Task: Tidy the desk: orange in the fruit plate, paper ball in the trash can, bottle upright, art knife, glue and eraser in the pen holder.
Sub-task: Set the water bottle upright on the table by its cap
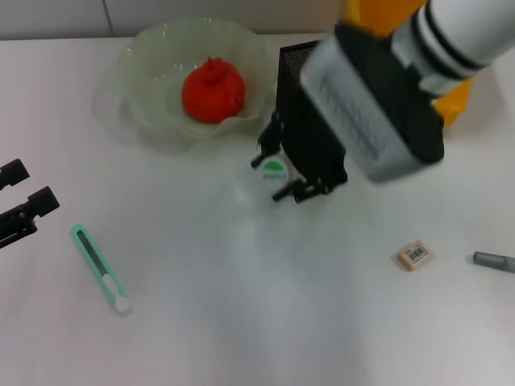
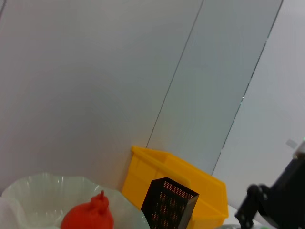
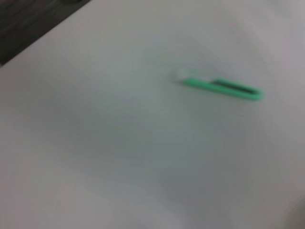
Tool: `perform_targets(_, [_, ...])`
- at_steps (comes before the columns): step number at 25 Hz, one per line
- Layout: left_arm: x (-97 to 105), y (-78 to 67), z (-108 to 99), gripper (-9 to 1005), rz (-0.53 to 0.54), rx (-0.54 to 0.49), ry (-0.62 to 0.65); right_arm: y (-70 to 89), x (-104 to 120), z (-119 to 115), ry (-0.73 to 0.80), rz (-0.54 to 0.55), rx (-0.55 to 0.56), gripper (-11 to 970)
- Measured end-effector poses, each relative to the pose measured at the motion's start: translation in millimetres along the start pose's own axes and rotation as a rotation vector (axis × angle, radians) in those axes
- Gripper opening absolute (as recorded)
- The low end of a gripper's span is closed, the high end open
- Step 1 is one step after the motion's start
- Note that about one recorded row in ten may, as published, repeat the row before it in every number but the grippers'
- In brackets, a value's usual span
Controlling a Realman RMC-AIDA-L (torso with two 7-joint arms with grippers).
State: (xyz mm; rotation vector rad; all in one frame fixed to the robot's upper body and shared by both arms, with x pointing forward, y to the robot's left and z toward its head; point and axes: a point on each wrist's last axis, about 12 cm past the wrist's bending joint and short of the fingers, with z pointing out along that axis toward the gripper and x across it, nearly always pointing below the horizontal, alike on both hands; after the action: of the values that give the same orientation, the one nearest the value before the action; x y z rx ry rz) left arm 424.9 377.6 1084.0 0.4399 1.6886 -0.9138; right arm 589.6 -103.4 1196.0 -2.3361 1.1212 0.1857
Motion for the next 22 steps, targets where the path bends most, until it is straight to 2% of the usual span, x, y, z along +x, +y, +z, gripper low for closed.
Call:
perform_targets(3, [-1, 0.1, 0, 855, 0.008, 0.002, 0.000, -0.4, 5, -7, -0.040, 0.110, 0.042, 438])
perform_targets(4, [-6, 1.9, -3, 855, 0.044, -0.006, 0.006, -0.2, 7, -9, -0.053, 0.145, 0.055, 438])
perform_targets(13, [-16, 8.0, -22, 854, 0.116, -0.064, -0.015, -6.1, 12, -27, -0.219, 0.455, 0.191, 438])
perform_targets(17, [-16, 8.2, -24, 854, 0.149, -0.071, -0.013, -7.4, 12, -27, -0.304, 0.561, 0.224, 438])
perform_targets(18, [-16, 9.2, -29, 854, 0.192, -0.095, -0.020, -8.1, 11, -25, -0.331, 0.587, 0.227, 438])
perform_targets(22, [-18, 11.7, -34, 854, 0.238, -0.136, -0.044, -14.1, 8, -19, -0.411, 0.684, 0.242, 437])
